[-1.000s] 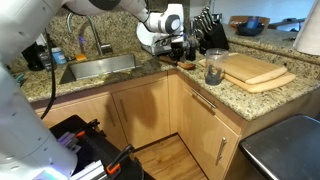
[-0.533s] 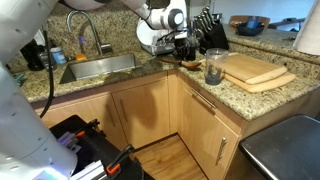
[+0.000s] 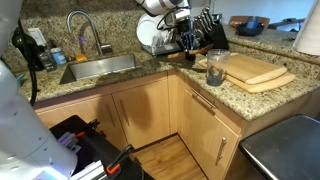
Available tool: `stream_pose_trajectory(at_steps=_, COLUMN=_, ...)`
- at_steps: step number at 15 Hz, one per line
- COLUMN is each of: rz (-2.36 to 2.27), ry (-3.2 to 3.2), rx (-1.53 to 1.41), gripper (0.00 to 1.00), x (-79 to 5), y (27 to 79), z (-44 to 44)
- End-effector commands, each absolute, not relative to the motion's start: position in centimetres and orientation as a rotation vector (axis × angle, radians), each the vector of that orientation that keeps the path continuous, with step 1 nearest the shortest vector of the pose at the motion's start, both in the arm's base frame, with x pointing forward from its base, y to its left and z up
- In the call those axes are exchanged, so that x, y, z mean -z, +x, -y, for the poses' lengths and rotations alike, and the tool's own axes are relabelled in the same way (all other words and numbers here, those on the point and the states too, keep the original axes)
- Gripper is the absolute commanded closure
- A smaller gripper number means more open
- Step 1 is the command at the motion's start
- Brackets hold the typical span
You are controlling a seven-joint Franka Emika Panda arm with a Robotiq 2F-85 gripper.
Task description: Pick up the wooden spoon from the countertop and put it in the clear cup.
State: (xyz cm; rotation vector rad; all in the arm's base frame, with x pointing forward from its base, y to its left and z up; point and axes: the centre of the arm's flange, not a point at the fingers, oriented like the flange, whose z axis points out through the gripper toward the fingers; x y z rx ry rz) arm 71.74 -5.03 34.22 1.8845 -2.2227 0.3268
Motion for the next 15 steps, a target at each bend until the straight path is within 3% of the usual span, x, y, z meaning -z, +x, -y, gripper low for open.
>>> stream_pose_trajectory(at_steps=1, rz=2.191, ry=1.888, rx=-0.362, gripper=0.94, x=-36.7, y=67.6, z=4.5)
stream_pose_trajectory(at_steps=6, rz=2.22, ry=1.945, rx=-0.496, gripper=0.94, x=-39.9, y=66.0, z=4.4)
stream_pose_trajectory(at_steps=15, rz=2.206, ry=1.677, rx=-1.24, gripper=0.94, x=-50.6, y=61.2, z=11.9)
